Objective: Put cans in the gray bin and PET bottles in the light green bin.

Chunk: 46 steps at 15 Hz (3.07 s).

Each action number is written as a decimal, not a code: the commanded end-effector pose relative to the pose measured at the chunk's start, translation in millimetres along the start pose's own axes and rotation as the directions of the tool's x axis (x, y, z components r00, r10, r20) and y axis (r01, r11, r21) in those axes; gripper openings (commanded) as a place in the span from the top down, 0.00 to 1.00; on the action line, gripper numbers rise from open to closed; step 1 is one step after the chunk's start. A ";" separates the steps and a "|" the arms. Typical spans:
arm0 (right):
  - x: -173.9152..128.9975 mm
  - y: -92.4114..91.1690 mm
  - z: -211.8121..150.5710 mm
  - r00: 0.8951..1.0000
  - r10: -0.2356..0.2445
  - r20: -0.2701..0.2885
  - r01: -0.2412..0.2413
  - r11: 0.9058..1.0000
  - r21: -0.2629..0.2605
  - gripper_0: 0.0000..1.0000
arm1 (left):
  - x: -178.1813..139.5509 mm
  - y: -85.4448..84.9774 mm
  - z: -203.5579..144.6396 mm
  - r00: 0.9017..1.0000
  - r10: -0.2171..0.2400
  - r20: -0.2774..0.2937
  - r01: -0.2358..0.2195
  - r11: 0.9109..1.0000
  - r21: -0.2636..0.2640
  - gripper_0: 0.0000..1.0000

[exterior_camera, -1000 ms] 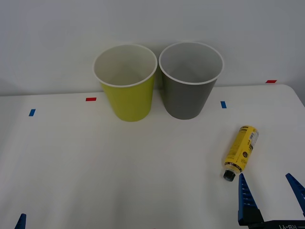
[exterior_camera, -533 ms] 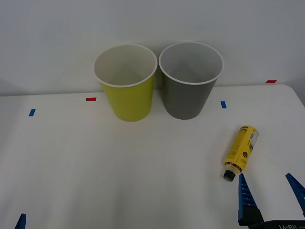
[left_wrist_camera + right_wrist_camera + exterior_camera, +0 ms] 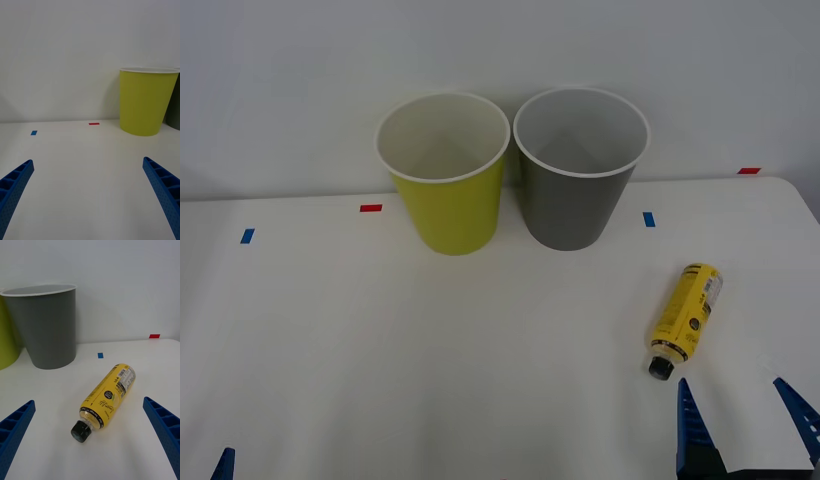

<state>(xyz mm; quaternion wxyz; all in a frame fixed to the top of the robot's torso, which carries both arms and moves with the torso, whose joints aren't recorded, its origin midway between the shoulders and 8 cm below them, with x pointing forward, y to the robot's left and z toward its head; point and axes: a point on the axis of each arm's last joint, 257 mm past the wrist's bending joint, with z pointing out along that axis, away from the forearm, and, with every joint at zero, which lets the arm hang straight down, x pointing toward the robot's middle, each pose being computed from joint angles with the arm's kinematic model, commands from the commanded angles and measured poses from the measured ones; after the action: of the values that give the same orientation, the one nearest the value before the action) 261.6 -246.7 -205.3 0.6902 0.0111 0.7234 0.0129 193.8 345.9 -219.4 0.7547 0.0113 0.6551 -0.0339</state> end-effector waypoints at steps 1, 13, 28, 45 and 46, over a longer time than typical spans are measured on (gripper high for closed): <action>-9.5 -1.7 15.4 0.999 0.021 -0.045 -0.020 1.000 0.008 0.00 | 0.0 0.0 0.0 1.000 0.000 0.000 0.000 1.000 0.000 0.00; -11.6 -27.5 48.6 0.953 0.155 -0.259 -0.135 0.986 0.094 0.00 | 0.0 0.0 0.0 1.000 0.000 0.000 0.000 1.000 0.000 0.00; 3.8 -54.5 90.6 0.774 0.408 -0.485 -0.273 0.905 0.326 0.00 | 0.0 0.0 0.0 1.000 0.000 0.000 0.000 1.000 0.000 0.00; 22.9 -67.0 163.8 0.592 0.546 -0.593 -0.422 0.837 0.349 0.00 | 0.0 0.0 0.0 1.000 0.000 0.000 0.000 1.000 0.000 0.00; 21.8 -64.5 163.7 0.575 0.541 -0.614 -0.415 0.840 0.350 0.00 | 0.0 0.0 0.0 1.000 0.000 0.000 0.000 1.000 0.000 0.00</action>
<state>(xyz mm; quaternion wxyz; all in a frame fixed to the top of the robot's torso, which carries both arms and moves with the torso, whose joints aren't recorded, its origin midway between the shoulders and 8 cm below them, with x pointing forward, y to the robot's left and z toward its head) 423.5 -310.5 -238.3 0.3458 0.2606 0.8901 0.1419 193.8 345.9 -219.4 0.7547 0.0113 0.6551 -0.0339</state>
